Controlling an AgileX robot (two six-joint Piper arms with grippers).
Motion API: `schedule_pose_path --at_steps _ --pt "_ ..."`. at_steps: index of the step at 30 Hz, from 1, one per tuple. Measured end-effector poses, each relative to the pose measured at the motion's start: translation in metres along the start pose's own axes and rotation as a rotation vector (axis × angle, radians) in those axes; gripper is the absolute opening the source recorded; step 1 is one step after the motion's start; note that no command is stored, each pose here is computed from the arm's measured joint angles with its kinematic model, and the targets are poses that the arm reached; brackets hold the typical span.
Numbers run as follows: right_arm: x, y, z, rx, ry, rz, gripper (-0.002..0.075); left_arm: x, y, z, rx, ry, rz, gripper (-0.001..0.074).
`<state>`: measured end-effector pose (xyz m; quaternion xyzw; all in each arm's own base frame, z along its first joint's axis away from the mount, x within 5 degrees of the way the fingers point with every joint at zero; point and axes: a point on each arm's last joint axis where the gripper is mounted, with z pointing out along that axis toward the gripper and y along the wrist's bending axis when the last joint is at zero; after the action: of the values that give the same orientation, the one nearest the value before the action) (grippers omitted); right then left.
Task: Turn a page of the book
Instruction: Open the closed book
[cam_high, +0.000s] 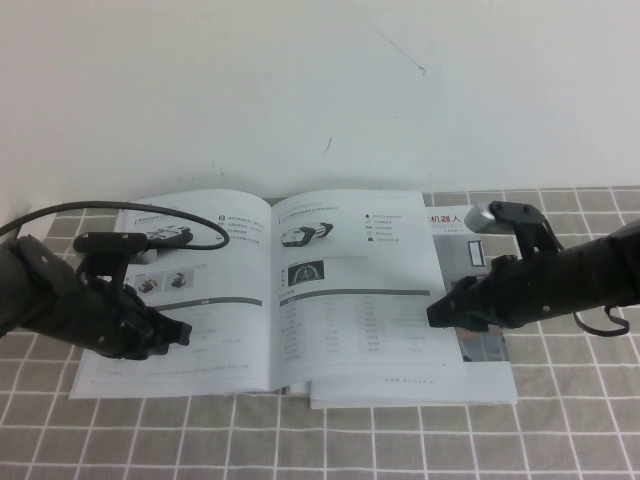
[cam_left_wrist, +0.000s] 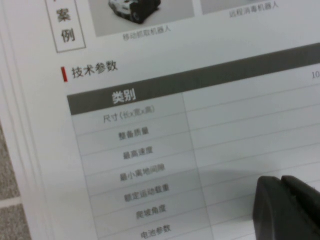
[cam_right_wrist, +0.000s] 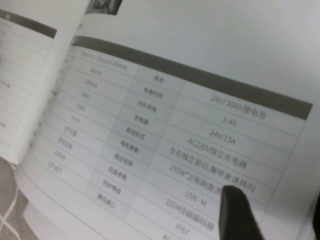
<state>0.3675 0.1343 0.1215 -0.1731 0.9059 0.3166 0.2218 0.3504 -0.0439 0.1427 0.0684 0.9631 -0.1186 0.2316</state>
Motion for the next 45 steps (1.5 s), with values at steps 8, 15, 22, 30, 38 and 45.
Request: schedule_pose_path --at_steps 8,15,22,30,38,45 --pt "0.003 -0.003 0.007 -0.02 0.02 0.017 0.0324 0.0 0.0 0.0 0.0 0.0 0.0 -0.0004" --pt "0.003 -0.004 0.007 -0.034 0.01 0.04 0.0324 0.0 0.0 0.0 0.0 0.0 0.0 -0.0004" --pt "-0.003 0.001 -0.001 -0.035 -0.015 0.023 0.0324 0.0 0.0 0.0 0.0 0.0 0.0 -0.0004" --pt "-0.015 0.017 -0.019 -0.047 -0.066 -0.029 0.0324 0.001 0.0 0.001 0.003 0.005 -0.001 -0.0004" --pt "-0.011 0.011 -0.014 -0.017 -0.038 -0.031 0.0324 0.001 0.0 0.001 0.005 0.007 0.002 -0.0004" --pt "-0.001 -0.001 0.0 0.003 0.009 -0.009 0.0324 0.001 0.0 0.001 0.006 0.009 0.004 -0.0004"
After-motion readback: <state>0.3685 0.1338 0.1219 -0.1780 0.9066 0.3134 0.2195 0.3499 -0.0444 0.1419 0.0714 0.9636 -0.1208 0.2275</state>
